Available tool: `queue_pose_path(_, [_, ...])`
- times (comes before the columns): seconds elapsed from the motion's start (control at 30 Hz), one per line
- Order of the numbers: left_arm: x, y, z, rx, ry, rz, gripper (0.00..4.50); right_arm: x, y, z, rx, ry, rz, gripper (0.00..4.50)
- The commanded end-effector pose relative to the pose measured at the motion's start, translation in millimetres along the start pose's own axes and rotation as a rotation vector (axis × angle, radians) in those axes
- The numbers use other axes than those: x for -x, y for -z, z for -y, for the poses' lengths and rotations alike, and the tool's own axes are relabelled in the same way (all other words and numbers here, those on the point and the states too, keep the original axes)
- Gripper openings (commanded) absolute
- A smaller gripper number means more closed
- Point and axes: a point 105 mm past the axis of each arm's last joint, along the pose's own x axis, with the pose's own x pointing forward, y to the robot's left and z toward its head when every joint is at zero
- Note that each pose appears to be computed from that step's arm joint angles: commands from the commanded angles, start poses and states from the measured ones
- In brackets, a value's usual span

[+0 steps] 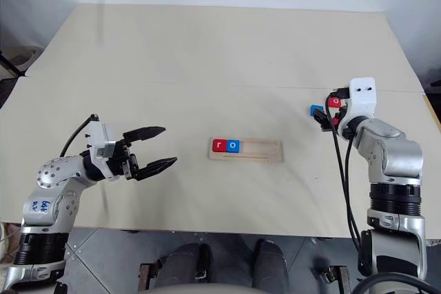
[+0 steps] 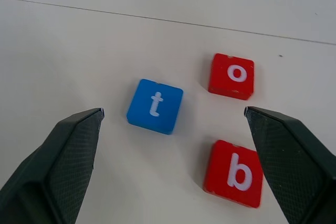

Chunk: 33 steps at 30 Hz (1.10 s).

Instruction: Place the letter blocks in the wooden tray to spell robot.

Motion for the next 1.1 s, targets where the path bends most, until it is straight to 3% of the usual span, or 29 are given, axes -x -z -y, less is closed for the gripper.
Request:
queue_pose_path(0.03, [-5,-11,1,-0.046,0.02,0.034,4.46,10,-10,10,0.003,0.05,0.037,4.5])
queue_pose_path(0.57, [-12,-12,3,-0.064,0.041,0.041,4.46,-8,42,32,-0.15,0.198,-0.096,4.5])
queue_pose_path(0.7, [-11,-12,2,-0.065,0.03,0.045,4.5,-9,43,31,-0.154,0.187,-0.094,3.65])
queue_pose_path(0.9, [-12,-9,1,-0.064,0.028,0.049,4.5,-9,34,32,-0.143,0.183,-0.071,1.55])
queue_pose_path(1.1, [-15,-7,-4,-0.054,0.05,0.046,4.5,11,22,26,-0.113,0.152,-0.045,1.46])
